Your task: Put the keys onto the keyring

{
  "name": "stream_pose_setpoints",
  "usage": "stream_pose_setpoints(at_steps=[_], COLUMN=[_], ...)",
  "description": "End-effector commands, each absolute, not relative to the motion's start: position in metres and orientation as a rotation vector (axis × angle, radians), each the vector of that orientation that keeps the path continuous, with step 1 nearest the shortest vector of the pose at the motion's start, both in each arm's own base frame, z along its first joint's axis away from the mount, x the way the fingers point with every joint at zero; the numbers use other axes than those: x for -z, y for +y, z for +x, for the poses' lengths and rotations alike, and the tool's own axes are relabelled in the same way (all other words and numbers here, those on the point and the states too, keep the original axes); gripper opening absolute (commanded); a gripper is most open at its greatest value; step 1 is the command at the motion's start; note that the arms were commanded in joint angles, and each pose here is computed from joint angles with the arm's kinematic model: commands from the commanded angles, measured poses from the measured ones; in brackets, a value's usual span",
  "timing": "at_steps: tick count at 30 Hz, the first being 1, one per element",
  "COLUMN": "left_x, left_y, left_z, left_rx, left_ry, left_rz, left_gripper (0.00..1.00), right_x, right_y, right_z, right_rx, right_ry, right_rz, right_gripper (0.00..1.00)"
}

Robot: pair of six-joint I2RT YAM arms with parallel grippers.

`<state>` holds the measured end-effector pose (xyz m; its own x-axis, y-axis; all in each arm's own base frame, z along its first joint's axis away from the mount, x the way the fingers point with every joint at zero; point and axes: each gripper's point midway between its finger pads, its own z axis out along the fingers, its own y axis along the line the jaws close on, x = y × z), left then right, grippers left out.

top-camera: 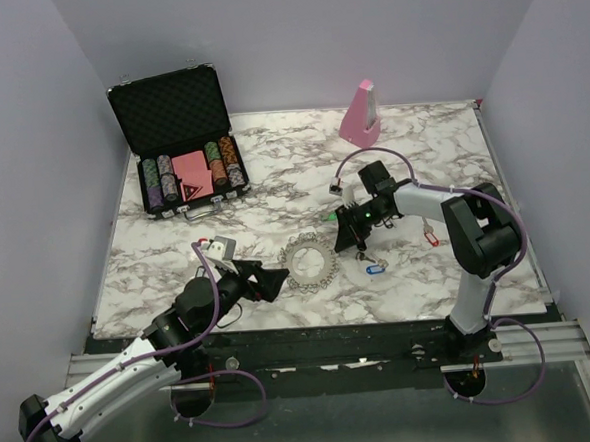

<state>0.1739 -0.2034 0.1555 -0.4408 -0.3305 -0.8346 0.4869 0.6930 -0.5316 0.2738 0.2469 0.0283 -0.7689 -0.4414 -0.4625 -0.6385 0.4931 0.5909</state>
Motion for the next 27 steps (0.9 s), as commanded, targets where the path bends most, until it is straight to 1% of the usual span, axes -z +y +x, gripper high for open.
stream_pose_setpoints(at_steps=[1,10,12,15,16,22,27], left_x=[-0.154,-0.157,-0.158,-0.159,-0.159,-0.161,-0.165], left_y=[-0.204,-0.204,-0.204,-0.204,-0.204,-0.204,-0.206], left_z=[0.172,0.172,0.172,0.172,0.172,0.172,0.171], left_rx=[0.95,0.946,0.946,0.944,0.943,0.94,0.945], left_ry=[1.802,1.799,1.798,1.797,1.795,1.795,1.785], left_rz=[0.124,0.129,0.13,0.133,0.135,0.144,0.163], left_gripper=[0.99,0.99,0.99,0.99,0.99,0.99,0.99], right_x=[-0.028,-0.024,-0.025,-0.027,-0.027,-0.041,-0.065], right_y=[0.247,0.248,0.249,0.25,0.25,0.255,0.257], right_z=[0.275,0.271,0.272,0.272,0.272,0.271,0.267], right_rx=[-1.156,-1.158,-1.158,-1.162,-1.164,-1.199,-1.245], right_ry=[2.493,2.513,2.509,2.498,2.498,2.447,2.333], right_rz=[-0.938,-0.953,-0.956,-0.965,-0.965,-1.005,-1.127], right_gripper=[0.23,0.23,0.18,0.03,0.01,0.01,0.01])
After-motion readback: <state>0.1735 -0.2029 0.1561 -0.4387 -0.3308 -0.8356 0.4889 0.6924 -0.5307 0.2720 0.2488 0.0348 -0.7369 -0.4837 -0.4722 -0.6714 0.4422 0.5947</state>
